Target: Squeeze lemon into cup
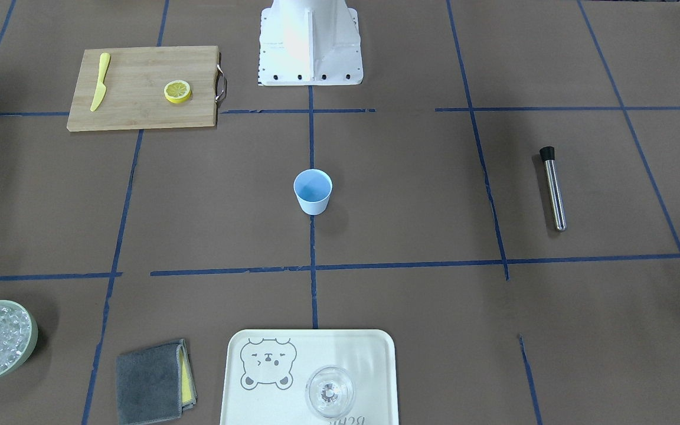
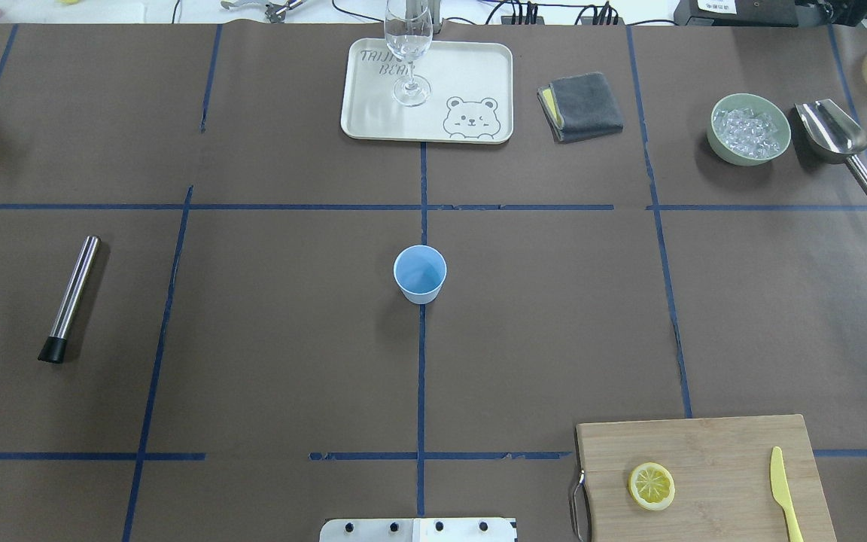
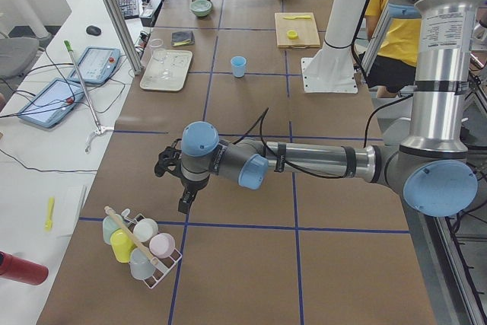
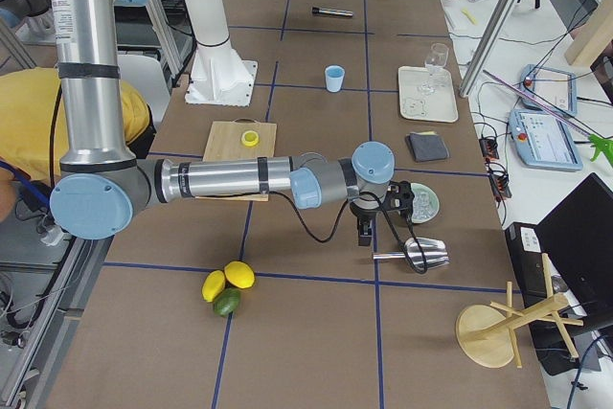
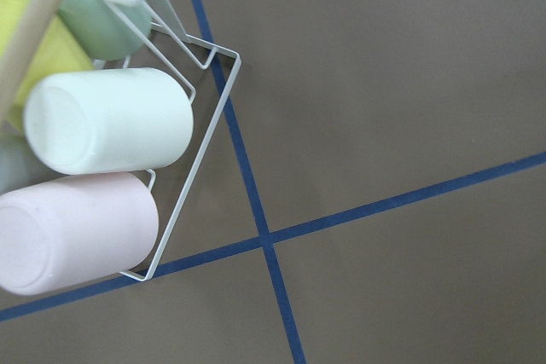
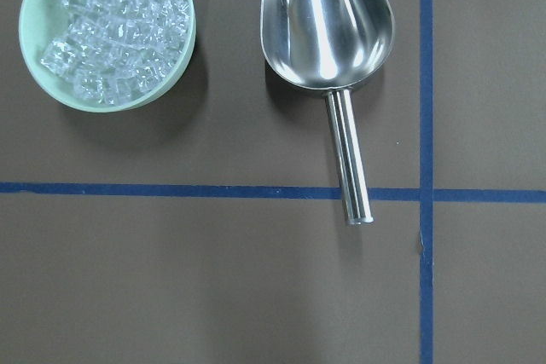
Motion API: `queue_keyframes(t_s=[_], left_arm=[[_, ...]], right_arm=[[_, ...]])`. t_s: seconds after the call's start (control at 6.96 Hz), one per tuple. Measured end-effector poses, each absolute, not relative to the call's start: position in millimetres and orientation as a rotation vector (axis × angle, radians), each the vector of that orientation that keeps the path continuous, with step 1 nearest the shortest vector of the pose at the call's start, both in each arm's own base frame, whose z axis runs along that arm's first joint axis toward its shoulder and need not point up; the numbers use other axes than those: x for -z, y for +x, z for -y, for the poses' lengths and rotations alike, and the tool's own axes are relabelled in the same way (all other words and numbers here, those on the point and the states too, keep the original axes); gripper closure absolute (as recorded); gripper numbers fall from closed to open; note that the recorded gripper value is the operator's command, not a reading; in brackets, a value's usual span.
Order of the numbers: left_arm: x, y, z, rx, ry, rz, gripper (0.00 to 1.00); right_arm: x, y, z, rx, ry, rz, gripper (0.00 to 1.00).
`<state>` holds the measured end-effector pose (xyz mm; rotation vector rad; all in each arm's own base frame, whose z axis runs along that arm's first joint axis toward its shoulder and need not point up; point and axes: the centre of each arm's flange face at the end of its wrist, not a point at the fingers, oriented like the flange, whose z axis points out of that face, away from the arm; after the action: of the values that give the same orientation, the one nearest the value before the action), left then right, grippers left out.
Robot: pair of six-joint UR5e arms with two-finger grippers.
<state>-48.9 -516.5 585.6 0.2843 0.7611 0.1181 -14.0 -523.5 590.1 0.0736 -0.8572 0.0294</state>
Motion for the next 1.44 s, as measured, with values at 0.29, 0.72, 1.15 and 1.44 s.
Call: queue_keyframes(t_s=[0.29, 0.72, 1.15, 1.44], left_arm=[[-567, -52, 518, -0.117, 0.26, -0.753, 0.0], [-561, -46, 519, -0.139, 0.258, -0.754, 0.0], [-562, -36, 518, -0.162, 0.264, -0.767, 0.0], [-556, -22, 520, -0.212, 0.318, -0.786, 0.0]], right_arm=[[-580, -28, 527, 0.01, 0.094, 0.866, 0.0], [-557, -103, 513, 0.191, 0.188, 0.919, 0.0], [-466, -244, 432, 0.093, 0.09, 1.02, 0.0], [-417, -325, 350, 0.028, 0.049, 0.999, 0.0]])
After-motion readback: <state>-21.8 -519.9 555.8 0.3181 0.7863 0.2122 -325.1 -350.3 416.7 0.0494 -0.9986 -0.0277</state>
